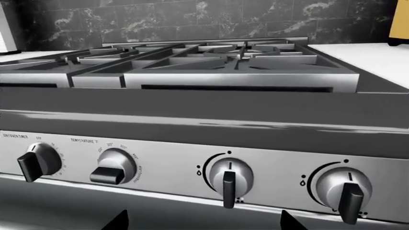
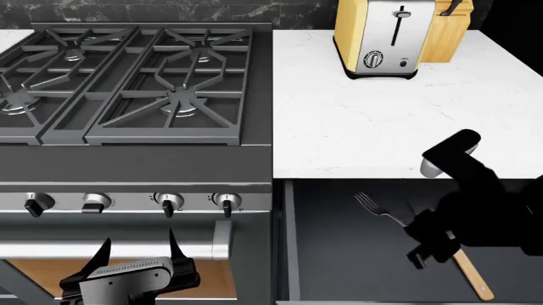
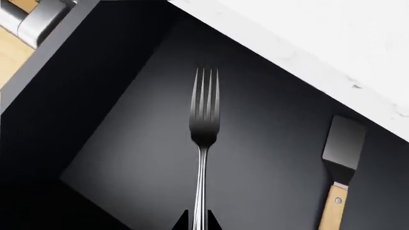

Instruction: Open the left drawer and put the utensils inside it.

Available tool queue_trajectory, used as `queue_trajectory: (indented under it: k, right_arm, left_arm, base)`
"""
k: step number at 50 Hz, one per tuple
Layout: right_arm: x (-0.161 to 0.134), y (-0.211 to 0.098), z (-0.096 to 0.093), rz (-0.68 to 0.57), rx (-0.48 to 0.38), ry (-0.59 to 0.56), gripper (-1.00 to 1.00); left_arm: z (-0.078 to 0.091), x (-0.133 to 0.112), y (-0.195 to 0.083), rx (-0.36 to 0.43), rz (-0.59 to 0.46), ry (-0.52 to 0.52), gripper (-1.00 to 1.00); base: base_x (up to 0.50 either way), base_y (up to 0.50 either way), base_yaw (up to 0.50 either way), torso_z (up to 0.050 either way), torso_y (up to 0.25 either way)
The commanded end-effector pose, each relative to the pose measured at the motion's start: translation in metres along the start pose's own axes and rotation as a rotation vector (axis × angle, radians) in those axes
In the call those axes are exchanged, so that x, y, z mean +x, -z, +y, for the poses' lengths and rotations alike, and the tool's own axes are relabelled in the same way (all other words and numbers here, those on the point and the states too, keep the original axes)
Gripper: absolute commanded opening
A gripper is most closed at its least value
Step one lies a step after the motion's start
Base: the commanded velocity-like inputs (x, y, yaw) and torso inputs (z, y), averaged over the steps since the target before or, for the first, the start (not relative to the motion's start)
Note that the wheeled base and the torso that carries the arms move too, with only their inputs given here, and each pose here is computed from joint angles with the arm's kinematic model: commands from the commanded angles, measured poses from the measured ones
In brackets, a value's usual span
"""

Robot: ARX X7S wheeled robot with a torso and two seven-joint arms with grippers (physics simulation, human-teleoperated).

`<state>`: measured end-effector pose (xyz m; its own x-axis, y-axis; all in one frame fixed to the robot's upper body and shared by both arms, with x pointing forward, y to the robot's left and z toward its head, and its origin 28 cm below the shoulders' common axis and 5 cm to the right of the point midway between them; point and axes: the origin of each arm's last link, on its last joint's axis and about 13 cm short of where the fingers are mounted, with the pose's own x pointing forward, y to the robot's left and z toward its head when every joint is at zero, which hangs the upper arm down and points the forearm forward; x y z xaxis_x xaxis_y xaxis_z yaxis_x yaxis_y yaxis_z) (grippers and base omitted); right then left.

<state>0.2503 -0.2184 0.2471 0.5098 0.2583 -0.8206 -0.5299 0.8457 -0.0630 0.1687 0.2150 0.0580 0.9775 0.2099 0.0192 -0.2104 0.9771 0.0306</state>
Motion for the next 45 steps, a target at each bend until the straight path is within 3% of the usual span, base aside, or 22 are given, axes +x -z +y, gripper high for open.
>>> queue_trajectory:
  k: [1,16,31,45]
  right_arm:
    - [0.014,-0.002,-0.004,0.031,0.059,0.094,-1.00]
    - [0.031,0.003,-0.008,0.081,0.082,0.184,-1.00]
    - [0.040,0.008,-0.007,0.114,0.074,0.170,-1.00]
    - [0.053,0.004,-0.017,0.127,0.122,0.168,-1.00]
  left_arm:
    - [-0.001,0.001,-0.001,-0.002,-0.002,0.004,1.00]
    - [0.000,0.001,0.001,-0.004,0.000,0.001,1.00]
    - [0.000,0.000,0.002,-0.005,0.002,0.000,1.00]
    - [0.000,0.000,0.001,-0.004,0.002,-0.002,1.00]
  base:
    - [0.00,0.00,0.00,0.000,0.000]
    - [0.00,0.00,0.00,0.000,0.000]
    - [0.00,0.00,0.00,0.000,0.000]
    - [0.00,0.00,0.00,0.000,0.000]
